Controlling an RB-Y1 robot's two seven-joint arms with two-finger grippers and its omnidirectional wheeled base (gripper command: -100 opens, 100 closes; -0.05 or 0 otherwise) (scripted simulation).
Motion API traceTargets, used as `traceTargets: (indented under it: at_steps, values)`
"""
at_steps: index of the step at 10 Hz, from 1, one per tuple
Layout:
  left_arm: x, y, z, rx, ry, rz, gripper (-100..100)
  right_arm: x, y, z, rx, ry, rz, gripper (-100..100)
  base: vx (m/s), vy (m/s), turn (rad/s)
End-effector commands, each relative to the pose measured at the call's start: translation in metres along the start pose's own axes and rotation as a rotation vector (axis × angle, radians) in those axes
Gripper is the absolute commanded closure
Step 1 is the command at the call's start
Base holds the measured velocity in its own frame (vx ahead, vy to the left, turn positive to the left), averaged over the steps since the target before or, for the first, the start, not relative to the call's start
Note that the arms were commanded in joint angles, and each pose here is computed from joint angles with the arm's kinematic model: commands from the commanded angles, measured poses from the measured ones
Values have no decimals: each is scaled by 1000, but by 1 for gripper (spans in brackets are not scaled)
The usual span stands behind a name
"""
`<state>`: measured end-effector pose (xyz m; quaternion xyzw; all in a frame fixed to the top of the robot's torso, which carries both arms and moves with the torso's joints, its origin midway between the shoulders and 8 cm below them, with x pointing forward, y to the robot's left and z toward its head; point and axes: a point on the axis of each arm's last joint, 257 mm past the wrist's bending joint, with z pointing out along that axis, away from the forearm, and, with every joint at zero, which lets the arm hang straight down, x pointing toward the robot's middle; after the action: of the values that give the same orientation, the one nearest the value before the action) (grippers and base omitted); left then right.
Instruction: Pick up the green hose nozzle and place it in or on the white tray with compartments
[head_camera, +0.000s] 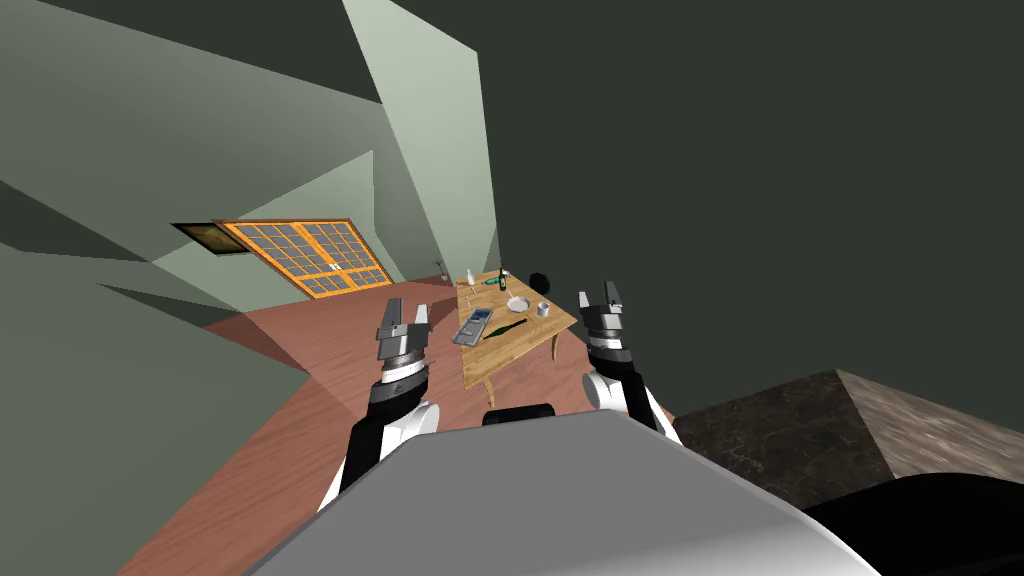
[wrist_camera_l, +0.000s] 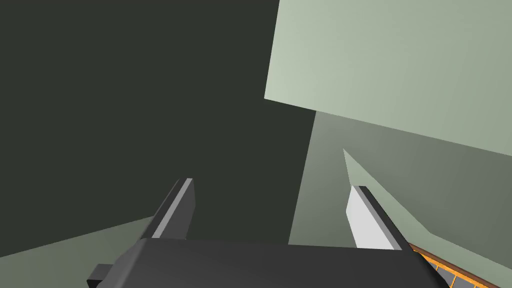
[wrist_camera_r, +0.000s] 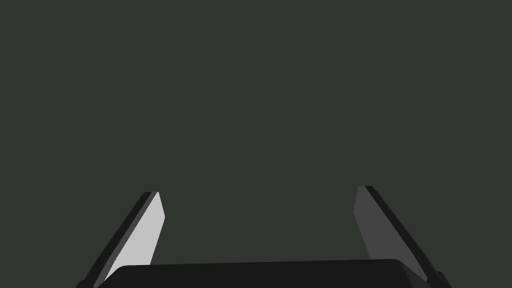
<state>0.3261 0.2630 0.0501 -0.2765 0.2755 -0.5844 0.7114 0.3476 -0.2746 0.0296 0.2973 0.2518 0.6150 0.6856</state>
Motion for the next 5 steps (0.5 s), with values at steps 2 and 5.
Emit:
traceTargets:
  at_steps: [2,5]
  values:
    - [0,27,2,-60,30,1,-100,0,0,0,0,0,0,0,-96,-217,-101]
    - [-4,63,3,-143,44,1,-100,0,0,0,0,0,1,0,-47,-212,-91]
